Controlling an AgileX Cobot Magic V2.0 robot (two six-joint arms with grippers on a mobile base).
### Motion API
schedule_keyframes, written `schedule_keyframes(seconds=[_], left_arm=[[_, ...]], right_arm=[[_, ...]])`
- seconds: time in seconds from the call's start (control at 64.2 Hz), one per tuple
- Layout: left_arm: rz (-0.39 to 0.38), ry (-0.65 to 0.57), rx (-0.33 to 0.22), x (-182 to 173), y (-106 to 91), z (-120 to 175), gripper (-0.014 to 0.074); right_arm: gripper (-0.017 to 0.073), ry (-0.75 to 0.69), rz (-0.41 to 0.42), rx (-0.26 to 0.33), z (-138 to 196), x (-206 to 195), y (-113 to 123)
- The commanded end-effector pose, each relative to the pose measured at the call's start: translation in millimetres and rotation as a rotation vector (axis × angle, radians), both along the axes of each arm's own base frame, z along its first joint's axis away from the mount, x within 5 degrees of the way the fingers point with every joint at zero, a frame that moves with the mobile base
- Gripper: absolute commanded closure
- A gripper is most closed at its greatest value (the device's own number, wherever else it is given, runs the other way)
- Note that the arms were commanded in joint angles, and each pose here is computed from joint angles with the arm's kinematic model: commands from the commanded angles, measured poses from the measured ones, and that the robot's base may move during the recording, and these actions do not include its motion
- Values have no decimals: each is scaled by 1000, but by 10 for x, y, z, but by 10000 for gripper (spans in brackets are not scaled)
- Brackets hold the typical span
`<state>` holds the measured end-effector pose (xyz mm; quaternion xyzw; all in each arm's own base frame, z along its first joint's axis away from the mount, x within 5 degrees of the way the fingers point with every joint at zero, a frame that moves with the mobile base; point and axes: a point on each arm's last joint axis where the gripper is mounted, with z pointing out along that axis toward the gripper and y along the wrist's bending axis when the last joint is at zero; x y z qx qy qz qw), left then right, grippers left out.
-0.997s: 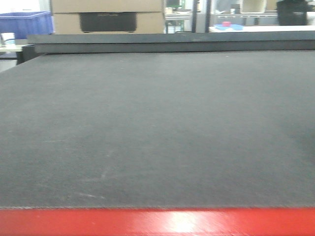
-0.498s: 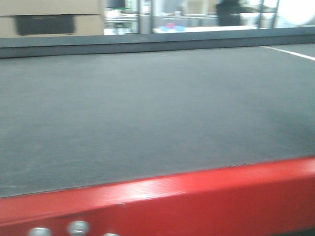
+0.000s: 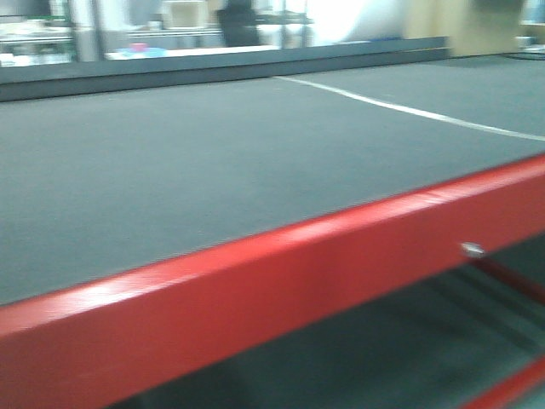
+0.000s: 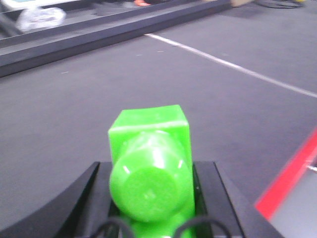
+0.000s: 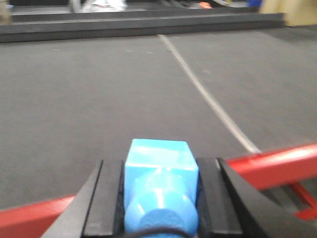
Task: Grab block from conveyor and place in blue bin
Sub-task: 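Turn the base away from the conveyor while holding both blocks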
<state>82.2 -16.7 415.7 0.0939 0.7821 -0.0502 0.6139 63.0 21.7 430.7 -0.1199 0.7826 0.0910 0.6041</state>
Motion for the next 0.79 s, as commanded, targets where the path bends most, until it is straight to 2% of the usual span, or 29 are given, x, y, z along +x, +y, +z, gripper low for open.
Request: schedule_keyframes(seconds=[0.0, 0.779], left_arm=[[-6, -22, -12, -12, -4, 24, 704], [-6, -22, -12, -12, -4, 24, 704]], right_arm=[[712, -40, -2, 1, 51, -23, -8], [712, -40, -2, 1, 51, -23, -8]])
